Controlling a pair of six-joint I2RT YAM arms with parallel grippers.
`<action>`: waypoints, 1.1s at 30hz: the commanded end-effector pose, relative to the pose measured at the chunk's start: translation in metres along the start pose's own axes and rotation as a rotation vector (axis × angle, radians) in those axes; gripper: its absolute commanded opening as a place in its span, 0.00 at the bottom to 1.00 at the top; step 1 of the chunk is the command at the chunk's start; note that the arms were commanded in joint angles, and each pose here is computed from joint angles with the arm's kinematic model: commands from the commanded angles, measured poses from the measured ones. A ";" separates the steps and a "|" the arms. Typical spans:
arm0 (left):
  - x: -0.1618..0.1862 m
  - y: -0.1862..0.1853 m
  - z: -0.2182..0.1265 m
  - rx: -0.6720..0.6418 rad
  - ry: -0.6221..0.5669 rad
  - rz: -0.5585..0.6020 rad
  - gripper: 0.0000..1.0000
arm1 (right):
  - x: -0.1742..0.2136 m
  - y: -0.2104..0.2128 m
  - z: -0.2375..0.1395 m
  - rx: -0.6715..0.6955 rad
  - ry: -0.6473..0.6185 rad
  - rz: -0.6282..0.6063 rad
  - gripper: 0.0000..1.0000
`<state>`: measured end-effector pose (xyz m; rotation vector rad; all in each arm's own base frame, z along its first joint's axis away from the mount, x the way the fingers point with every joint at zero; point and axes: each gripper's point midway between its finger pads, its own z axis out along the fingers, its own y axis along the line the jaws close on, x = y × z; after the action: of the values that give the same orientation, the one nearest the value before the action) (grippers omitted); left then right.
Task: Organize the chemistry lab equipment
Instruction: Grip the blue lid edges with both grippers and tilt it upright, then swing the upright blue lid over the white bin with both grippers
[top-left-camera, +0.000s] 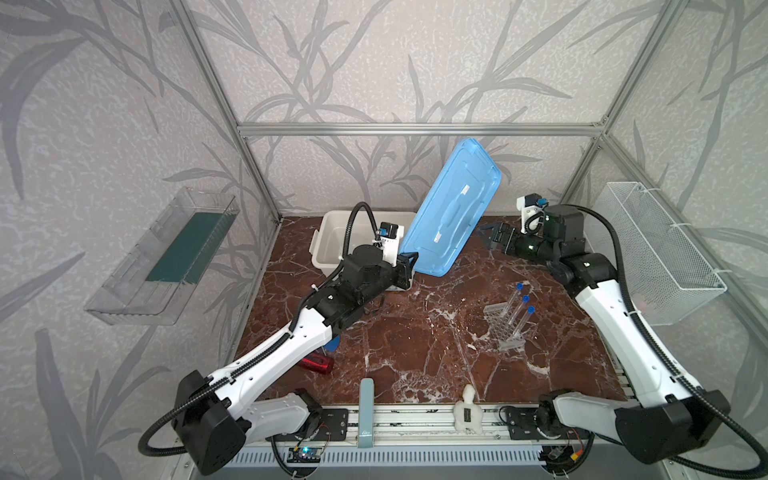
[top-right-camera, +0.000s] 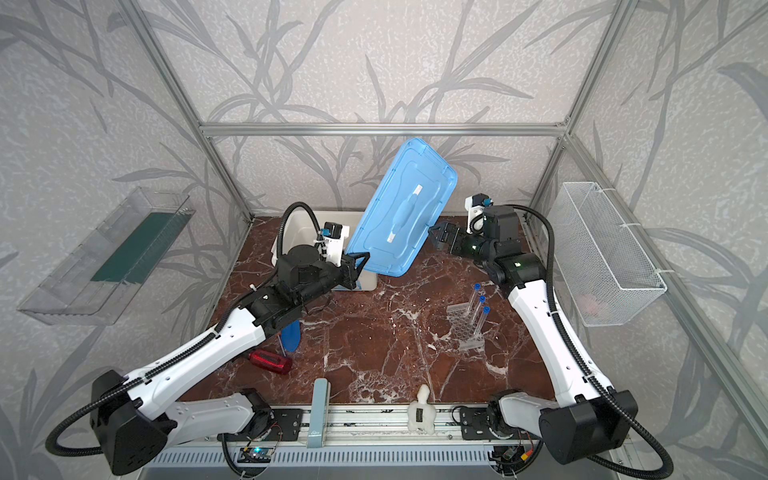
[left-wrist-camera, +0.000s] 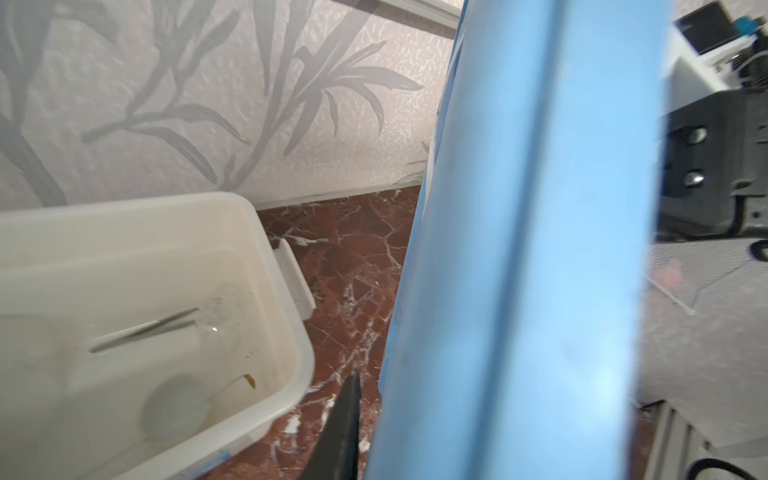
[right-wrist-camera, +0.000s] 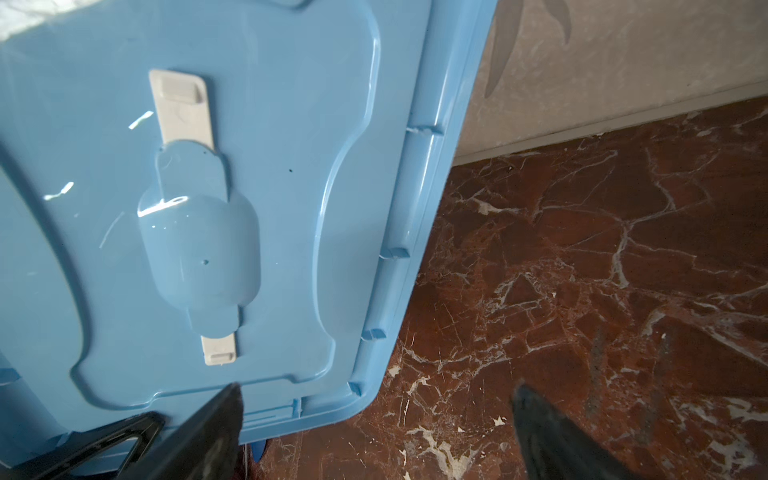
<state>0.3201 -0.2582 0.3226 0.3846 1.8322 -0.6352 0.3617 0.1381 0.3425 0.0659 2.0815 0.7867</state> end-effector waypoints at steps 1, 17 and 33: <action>-0.031 0.009 -0.021 -0.116 -0.034 0.245 0.00 | -0.029 0.029 -0.032 -0.098 -0.070 0.032 0.99; -0.081 0.015 -0.033 -0.343 -0.124 0.774 0.00 | -0.103 0.038 -0.121 -0.302 -0.220 0.246 1.00; -0.049 0.013 -0.052 -0.371 -0.186 0.956 0.00 | -0.073 0.049 -0.045 -0.294 0.036 0.249 0.93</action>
<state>0.3113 -0.2192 0.3417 0.9303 1.4480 0.3098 0.3610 0.1189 0.4560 0.1693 1.9260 1.2322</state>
